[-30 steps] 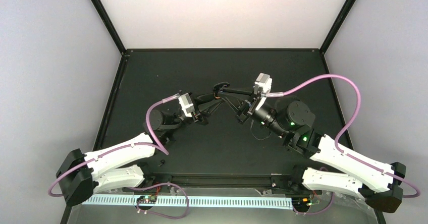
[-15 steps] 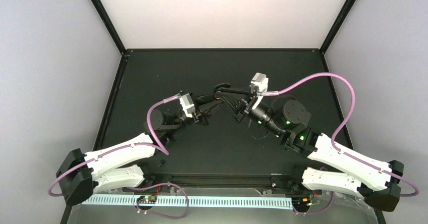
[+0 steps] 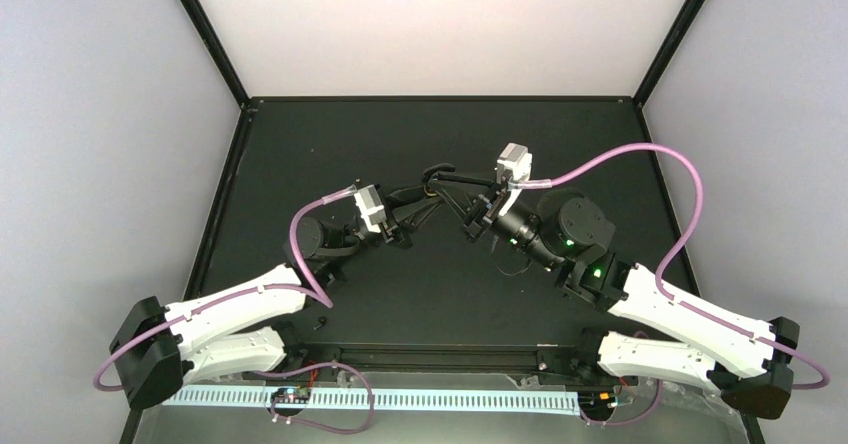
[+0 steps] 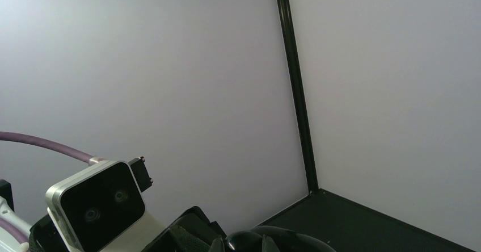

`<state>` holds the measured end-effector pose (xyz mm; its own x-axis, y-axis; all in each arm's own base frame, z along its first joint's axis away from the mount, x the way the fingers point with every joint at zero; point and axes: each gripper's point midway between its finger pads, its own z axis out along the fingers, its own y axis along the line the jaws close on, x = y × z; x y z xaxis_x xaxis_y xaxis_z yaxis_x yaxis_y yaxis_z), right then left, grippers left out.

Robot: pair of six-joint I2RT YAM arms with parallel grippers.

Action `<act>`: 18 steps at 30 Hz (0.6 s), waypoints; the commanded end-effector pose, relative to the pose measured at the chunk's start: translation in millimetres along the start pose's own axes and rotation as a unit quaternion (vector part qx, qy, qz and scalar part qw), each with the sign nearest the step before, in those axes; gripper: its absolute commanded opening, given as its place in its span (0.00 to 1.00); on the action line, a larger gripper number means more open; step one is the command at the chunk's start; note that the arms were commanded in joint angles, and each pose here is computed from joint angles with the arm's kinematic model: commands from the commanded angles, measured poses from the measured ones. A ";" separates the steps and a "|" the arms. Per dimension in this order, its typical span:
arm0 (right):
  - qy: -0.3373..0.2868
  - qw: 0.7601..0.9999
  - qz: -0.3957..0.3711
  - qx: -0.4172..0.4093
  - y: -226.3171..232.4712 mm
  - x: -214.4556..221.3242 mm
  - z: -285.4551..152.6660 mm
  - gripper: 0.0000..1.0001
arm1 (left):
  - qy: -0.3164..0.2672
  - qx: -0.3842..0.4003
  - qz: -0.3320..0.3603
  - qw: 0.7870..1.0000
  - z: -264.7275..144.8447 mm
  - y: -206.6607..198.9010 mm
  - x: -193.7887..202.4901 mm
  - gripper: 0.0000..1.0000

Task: Insert the wireless bluetooth earbuds into the charging case
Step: Place the earbud in the charging case.

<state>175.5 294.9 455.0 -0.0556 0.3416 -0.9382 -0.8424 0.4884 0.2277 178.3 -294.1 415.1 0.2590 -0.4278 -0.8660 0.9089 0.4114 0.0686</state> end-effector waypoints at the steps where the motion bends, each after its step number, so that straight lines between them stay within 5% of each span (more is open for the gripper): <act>1: -0.008 1.000 0.005 0.008 -0.7 -6.6 -3.0 0.01 | -0.044 -0.005 0.004 0.999 -0.8 -1.1 -29.8 0.02; 18: 0.006 1.000 0.022 -0.015 7.5 -1.0 1.3 0.01 | -0.042 -0.004 0.003 0.999 0.2 -1.1 -28.6 0.02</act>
<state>175.1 294.8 455.2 -0.0722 0.3499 -0.9340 -0.8419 0.4807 0.2451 176.0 -291.7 418.6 0.2621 -0.4369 -0.8604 0.9081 0.4133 0.0668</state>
